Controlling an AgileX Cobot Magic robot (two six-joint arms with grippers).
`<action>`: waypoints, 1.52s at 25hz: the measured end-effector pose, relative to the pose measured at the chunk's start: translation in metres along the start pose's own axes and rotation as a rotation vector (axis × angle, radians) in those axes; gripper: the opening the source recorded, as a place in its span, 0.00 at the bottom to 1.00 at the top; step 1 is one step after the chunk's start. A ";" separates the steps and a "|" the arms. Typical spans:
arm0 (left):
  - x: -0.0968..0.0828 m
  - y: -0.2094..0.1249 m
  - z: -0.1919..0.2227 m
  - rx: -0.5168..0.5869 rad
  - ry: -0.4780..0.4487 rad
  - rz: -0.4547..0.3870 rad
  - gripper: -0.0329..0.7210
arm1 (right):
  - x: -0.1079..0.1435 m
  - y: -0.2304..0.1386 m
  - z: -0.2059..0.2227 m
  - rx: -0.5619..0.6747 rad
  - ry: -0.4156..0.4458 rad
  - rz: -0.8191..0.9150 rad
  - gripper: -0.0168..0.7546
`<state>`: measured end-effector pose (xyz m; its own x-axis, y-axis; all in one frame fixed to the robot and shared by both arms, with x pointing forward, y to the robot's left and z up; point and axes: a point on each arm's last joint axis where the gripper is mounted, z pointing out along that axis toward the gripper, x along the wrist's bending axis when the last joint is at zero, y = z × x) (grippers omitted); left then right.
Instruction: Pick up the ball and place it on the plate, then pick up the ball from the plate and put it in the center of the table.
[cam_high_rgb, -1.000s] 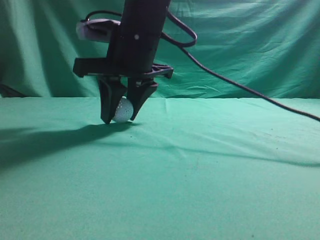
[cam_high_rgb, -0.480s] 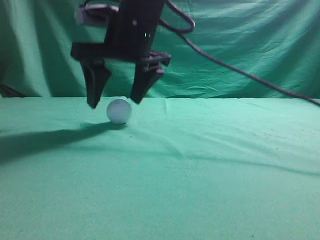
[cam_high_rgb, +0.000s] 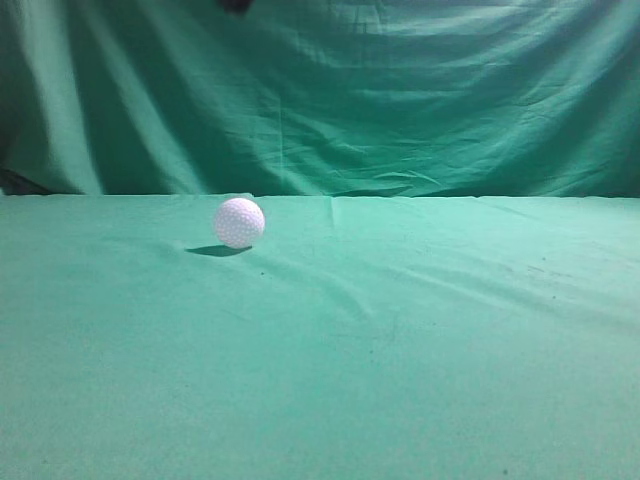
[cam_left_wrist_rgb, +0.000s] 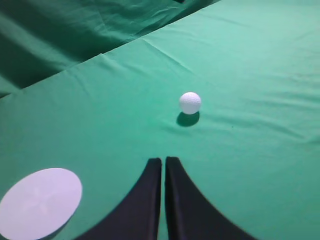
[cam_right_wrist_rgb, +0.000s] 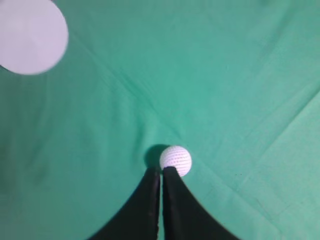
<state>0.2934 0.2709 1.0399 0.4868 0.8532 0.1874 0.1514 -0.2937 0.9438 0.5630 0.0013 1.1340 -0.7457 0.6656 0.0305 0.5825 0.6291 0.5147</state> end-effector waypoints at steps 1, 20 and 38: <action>-0.002 0.002 -0.001 -0.005 -0.022 -0.036 0.04 | 0.003 0.001 -0.012 -0.024 0.017 0.008 0.02; -0.014 0.021 -0.036 0.017 -0.166 -0.075 0.04 | 0.025 -0.118 -0.200 -0.221 -0.041 -0.012 0.02; -0.011 0.002 -0.028 0.052 -0.103 -0.015 0.04 | 0.037 -0.312 -0.176 -0.400 -0.066 0.029 0.02</action>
<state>0.2647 0.2729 1.0472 0.5696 0.8097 0.1415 0.2029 -0.3053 0.9304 0.2971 -0.2412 1.1258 -0.7009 0.7132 0.0011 0.4214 0.4130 0.8074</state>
